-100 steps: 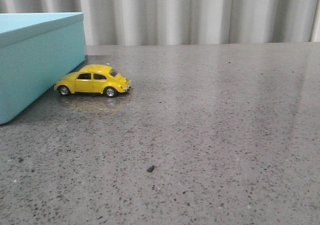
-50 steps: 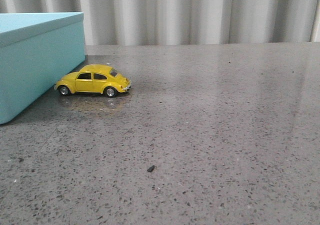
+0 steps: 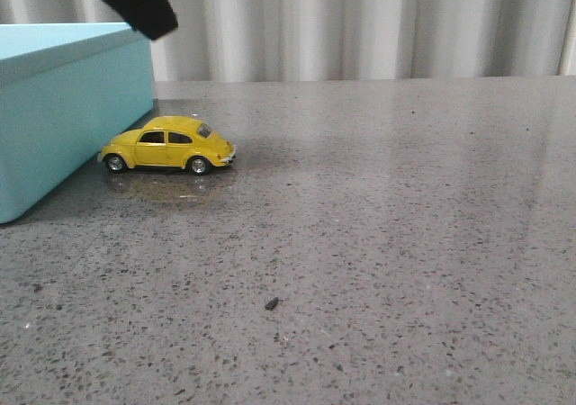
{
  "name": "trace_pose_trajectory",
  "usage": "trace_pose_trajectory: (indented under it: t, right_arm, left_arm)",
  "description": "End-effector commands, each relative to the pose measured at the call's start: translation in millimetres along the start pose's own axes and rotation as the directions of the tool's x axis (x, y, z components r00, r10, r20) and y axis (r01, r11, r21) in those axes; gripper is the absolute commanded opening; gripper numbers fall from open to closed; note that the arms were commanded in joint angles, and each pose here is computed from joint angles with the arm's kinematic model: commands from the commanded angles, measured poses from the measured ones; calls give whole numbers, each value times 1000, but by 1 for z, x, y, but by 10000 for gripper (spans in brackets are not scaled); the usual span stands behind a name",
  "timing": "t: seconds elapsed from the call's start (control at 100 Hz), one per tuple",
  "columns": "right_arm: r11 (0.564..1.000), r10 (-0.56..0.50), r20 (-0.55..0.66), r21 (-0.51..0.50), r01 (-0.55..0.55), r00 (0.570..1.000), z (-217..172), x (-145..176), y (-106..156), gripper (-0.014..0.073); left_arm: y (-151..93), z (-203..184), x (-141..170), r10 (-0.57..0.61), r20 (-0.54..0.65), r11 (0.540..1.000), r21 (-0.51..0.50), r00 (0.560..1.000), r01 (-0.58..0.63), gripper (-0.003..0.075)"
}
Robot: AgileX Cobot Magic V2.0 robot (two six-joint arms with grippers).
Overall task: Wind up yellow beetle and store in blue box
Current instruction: 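Lower the left gripper and close it around the yellow car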
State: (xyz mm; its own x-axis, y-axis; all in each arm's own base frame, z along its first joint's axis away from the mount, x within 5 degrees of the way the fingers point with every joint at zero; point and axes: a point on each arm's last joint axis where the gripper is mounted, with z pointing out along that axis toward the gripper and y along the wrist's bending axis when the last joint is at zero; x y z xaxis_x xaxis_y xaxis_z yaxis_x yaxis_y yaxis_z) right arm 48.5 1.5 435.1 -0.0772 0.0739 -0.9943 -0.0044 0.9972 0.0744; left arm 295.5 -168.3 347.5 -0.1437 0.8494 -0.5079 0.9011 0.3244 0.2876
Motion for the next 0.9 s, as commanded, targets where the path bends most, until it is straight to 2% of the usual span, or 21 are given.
trace_pose_trajectory:
  t: [0.0, 0.26, 0.59, 0.73, 0.89]
  right_arm:
    - [1000, -21, 91, 9, 20, 996, -1, -13, 0, -61]
    - [1000, -21, 88, 9, 20, 996, -1, -13, 0, -61]
    - [1000, -21, 88, 9, 20, 996, -1, -13, 0, -61]
    - [1000, -21, 88, 9, 20, 996, -1, -13, 0, -61]
    - [1000, -21, 92, 9, 20, 996, -1, -13, 0, -61]
  left_arm:
    - [3, -9, -12, -4, 66, 999, -32, 998, 6, 494]
    - [2, 26, -1, -1, -44, 996, 84, 999, 4, 493]
    - [8, 44, 4, 88, -94, 994, 68, 992, -82, 493]
    - [11, 52, 7, 186, -165, 983, 23, 969, -185, 493]
    - [13, 53, 4, 227, -144, 973, 0, 963, -230, 493]
